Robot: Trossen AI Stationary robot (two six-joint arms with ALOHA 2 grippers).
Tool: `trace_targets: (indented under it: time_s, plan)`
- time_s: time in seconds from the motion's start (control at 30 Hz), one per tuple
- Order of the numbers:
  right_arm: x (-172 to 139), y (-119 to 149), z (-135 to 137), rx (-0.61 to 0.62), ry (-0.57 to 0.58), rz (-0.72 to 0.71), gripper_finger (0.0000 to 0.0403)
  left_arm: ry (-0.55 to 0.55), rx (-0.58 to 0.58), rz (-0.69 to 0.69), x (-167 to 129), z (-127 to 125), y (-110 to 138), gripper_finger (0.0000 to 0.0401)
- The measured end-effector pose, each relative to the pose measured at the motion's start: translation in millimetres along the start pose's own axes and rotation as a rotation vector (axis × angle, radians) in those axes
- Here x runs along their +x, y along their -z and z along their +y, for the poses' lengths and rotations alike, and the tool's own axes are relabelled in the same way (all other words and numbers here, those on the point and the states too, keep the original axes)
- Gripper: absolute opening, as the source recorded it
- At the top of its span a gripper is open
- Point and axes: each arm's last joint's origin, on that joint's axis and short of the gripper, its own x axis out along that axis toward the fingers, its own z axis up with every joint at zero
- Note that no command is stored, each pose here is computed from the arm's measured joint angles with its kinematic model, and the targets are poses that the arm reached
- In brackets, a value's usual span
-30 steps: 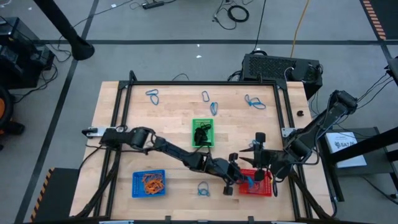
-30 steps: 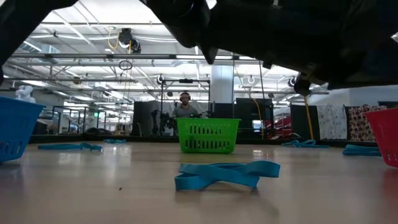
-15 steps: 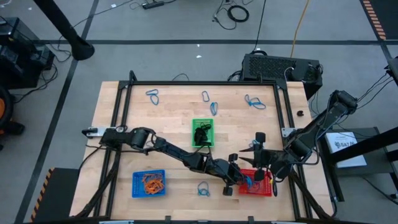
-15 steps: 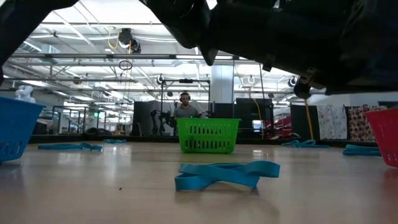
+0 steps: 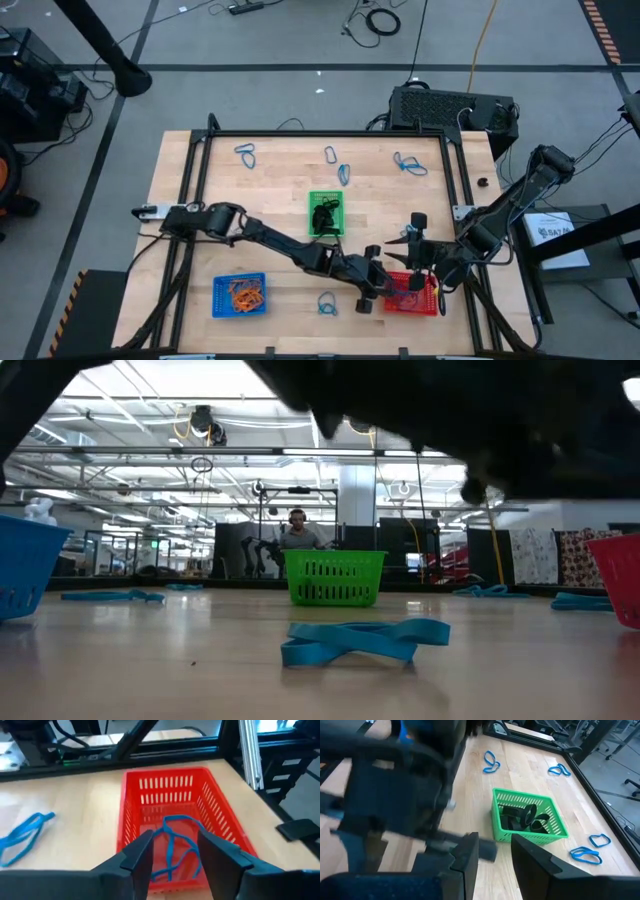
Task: Sort rubber bands into baskets
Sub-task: Put the blue rubber band into the red bin
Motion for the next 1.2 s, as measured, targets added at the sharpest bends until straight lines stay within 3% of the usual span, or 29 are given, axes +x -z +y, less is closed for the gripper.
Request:
trace_targets:
  time_s: [0.27,0.4,0.57,0.7,0.83,1.0,1.2]
  plan:
    - [0.0,0.3,-0.1,-0.001,0.001,0.001,0.0109,-0.015,-0.039,0.264,-43.7,0.9,-25.5,0.0162]
    - [0.1,0.3,0.0,0.016,0.001,0.002,0.0109,-0.046,-0.103,0.512,-77.4,1.3,-27.7,0.0162]
    - [0.3,0.8,0.1,0.023,0.001,0.003,0.0109,-0.082,-0.100,0.825,-122.5,2.3,-26.3,0.0162]
    - [0.6,1.2,0.2,0.024,0.001,0.003,0.0109,-0.145,-0.136,1.035,-155.4,4.5,-26.0,0.0162]
    - [0.6,1.2,0.2,0.024,0.001,0.002,0.0109,-0.270,-0.102,1.209,-184.9,11.7,-26.8,0.0162]
    - [0.7,1.4,0.3,0.024,0.001,0.002,0.0109,-0.403,-0.110,1.256,-210.6,42.4,-22.9,0.0162]
    - [0.7,1.4,0.3,0.024,0.001,0.003,0.0109,-0.515,-0.283,1.257,-251.3,115.0,10.5,0.0162]
